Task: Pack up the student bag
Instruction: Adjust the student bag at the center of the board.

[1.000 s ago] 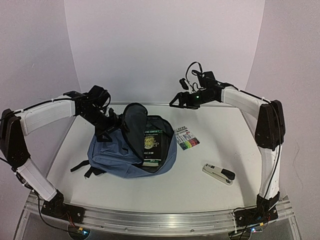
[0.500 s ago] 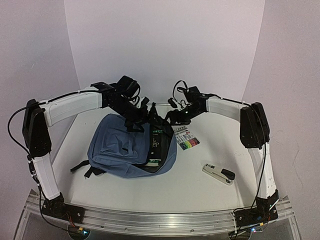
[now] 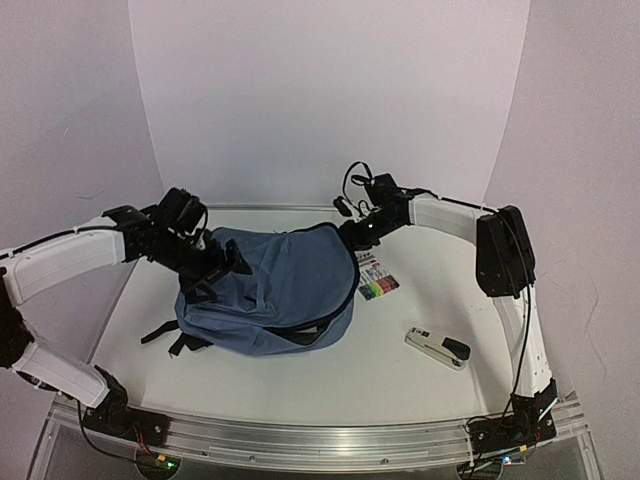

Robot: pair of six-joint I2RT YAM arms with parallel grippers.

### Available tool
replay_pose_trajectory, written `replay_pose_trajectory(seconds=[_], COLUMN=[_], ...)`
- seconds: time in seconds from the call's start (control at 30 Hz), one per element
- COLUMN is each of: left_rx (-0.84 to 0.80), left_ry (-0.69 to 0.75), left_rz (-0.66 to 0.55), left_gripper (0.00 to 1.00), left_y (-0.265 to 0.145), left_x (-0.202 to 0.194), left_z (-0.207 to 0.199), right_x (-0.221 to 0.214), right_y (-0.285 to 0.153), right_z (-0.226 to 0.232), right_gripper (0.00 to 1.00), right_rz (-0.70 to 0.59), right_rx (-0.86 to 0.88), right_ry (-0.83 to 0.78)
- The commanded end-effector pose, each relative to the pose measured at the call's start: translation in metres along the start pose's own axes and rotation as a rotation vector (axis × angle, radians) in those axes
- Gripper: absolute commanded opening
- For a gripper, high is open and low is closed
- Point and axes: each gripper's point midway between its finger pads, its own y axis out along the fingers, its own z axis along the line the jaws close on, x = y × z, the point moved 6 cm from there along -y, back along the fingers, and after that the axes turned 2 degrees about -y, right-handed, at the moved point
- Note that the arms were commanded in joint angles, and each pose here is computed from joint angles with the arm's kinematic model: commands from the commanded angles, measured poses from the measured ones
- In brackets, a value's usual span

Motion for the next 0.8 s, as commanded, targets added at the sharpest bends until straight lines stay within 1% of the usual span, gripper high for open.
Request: replay_pose_trajectory(seconds=[0.0,0.03,0.13,0.17,0.23,0.37,0.47,0.57,0.63,0.7,0.77], left_rx=[0.124,0.135,0.173,0.183,0.196,0.176,0.162,0.148,0.139,0.108,0.065], left_ry=[-0.275,-0.299,-0.33,-0.34,-0.345,-0.307,-0.29,-0.228,-0.211,-0.199,-0.153], left_rz=[-0.007,-0.005,-0.003,-0.004,-0.006,-0.026,-0.034,-0.08,-0.097,-0.094,-0.07], left_gripper=[1.0,1.0,1.0,0.99,0.98,0.95,0.94,0.94,0.94,0.93,0.93], left_y=[0.011,0.013,0.021,0.024,0.031,0.049,0.061,0.063,0.068,0.079,0.09], left_x=[-0.021,-0.024,-0.027,-0.026,-0.019,0.012,0.046,0.094,0.125,0.156,0.18], left_z=[0.06,0.067,0.082,0.086,0.09,0.088,0.087,0.076,0.073,0.069,0.054], right_x=[0.002,0.0,-0.01,-0.014,-0.025,-0.054,-0.075,-0.097,-0.107,-0.112,-0.115], right_y=[-0.008,-0.011,-0.017,-0.019,-0.022,-0.023,-0.023,-0.021,-0.018,-0.019,-0.023], right_z=[0.014,0.018,0.03,0.034,0.042,0.061,0.078,0.106,0.131,0.153,0.172], right_gripper=[0.25,0.23,0.1,0.08,0.07,0.07,0.09,0.12,0.15,0.21,0.28], right_rz=[-0.003,0.0,0.022,0.032,0.054,0.111,0.157,0.203,0.227,0.236,0.236], right_rx=[0.053,0.073,0.137,0.149,0.165,0.193,0.214,0.253,0.291,0.326,0.356], right_ry=[-0.01,-0.006,0.004,0.005,0.0,-0.051,-0.091,-0.151,-0.203,-0.252,-0.306])
